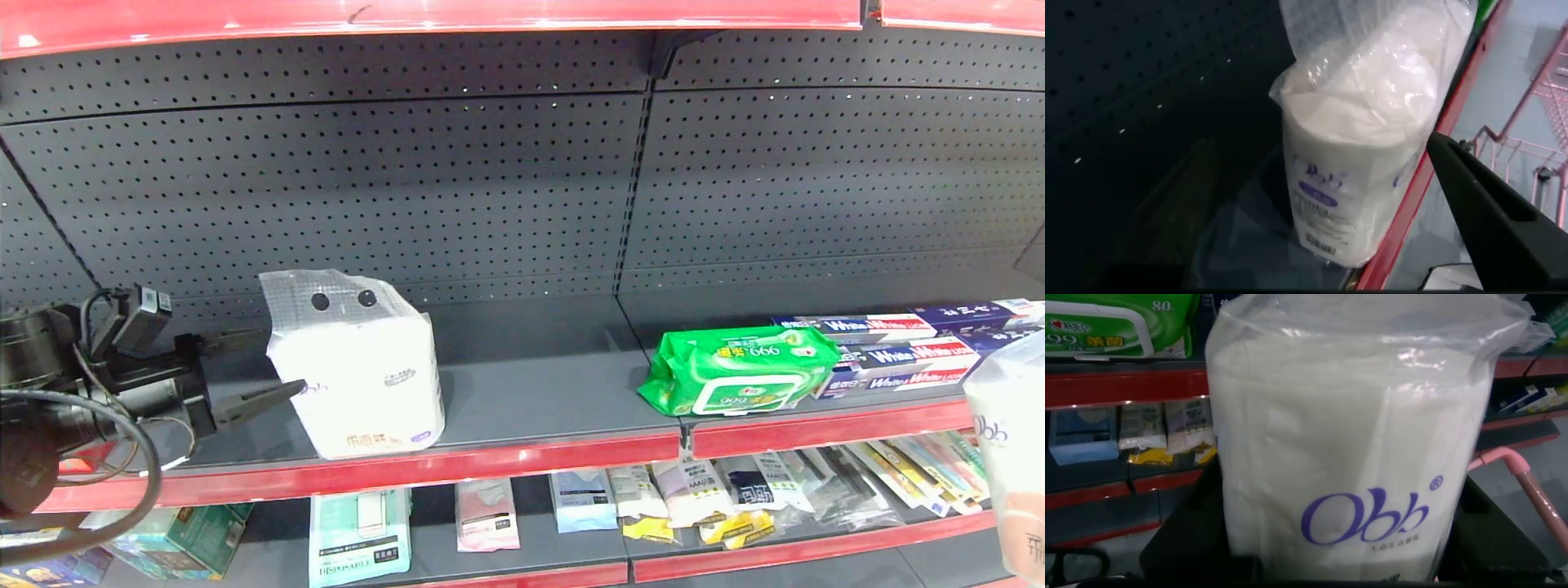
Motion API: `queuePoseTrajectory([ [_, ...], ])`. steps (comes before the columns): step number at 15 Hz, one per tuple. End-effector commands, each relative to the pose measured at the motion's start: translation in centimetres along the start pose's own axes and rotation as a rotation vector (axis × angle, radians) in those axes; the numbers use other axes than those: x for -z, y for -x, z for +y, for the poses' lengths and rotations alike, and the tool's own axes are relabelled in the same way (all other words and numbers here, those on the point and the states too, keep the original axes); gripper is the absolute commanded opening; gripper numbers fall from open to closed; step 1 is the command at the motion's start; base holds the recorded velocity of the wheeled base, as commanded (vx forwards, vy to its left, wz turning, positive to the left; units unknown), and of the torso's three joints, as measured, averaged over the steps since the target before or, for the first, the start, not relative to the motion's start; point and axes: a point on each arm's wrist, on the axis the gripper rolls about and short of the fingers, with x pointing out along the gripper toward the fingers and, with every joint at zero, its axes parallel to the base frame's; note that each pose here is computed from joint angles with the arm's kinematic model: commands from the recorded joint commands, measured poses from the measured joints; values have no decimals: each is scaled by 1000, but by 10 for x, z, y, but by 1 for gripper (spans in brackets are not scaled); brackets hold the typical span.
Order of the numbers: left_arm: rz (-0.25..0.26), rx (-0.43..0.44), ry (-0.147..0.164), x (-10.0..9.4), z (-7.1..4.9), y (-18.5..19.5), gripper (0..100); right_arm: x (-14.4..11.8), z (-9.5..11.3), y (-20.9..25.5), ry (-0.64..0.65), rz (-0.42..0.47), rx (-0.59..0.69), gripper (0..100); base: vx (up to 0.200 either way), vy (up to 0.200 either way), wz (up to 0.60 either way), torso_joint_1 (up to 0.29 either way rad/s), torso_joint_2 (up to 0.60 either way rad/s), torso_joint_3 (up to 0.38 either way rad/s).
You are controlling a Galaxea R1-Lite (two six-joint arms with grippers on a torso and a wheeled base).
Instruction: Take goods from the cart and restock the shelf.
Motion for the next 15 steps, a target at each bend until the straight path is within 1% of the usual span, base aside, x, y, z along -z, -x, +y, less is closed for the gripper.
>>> queuePoseTrajectory([
  [1, -7, -74, 6, -16, -8, 16, 100, -1, 0, 1, 0, -7, 1, 0, 0, 0, 0, 0, 0, 0],
  [2, -7, -112, 26, -21, -11, 19, 100, -1, 0, 1, 0, -7, 1, 0, 0, 0, 0, 0, 0, 0],
  [3, -10, -132, 39, -26, -14, 21, 100, -1, 0, 1, 0, -6, -1, 0, 0, 0, 0, 0, 0, 0],
  [4, -21, -184, 73, -36, -22, 27, 100, -1, 0, 0, 0, -6, -5, 0, 0, 0, 0, 0, 0, 0],
  [5, -30, -237, 107, -44, -27, 31, 100, -1, 0, 0, 1, -5, -5, 0, 0, 0, 0, 0, 0, 0],
  [6, -36, -276, 126, -48, -29, 32, 100, 0, 0, 0, 1, -3, -6, 0, 0, 0, 0, 0, 0, 0],
  [7, -45, -368, 171, -53, -30, 34, 100, 0, 0, 1, 0, -6, -5, 0, 0, 0, 0, 0, 0, 0],
  [8, -51, -410, 183, -55, -32, 36, 100, 0, 0, 1, 0, -6, -5, 0, 0, 0, 0, 0, 0, 0],
  [10, -70, -432, 204, -60, -42, 41, 100, 0, 0, 0, 1, -5, -5, 0, 0, 0, 0, 0, 0, 0],
  [11, -72, -434, 206, -61, -42, 42, 100, 0, 0, 0, 1, -5, -5, 0, 0, 0, 0, 0, 0, 0],
  [12, -102, -445, 211, -70, -53, 47, 100, 1, 1, 0, 1, 0, -7, 0, 0, 0, 0, 0, 0, 0],
  [13, -116, -447, 206, -76, -62, 51, 100, 1, 1, 0, 1, 1, -7, 0, 0, 0, 0, 0, 0, 0],
  [14, -118, -457, 201, -80, -74, 57, 100, 1, 1, 0, 1, 3, -8, 0, 0, 0, 0, 0, 0, 0],
  [15, -112, -472, 198, -83, -83, 61, 100, 1, 1, 0, 1, 3, -8, 0, 0, 0, 0, 0, 0, 0],
])
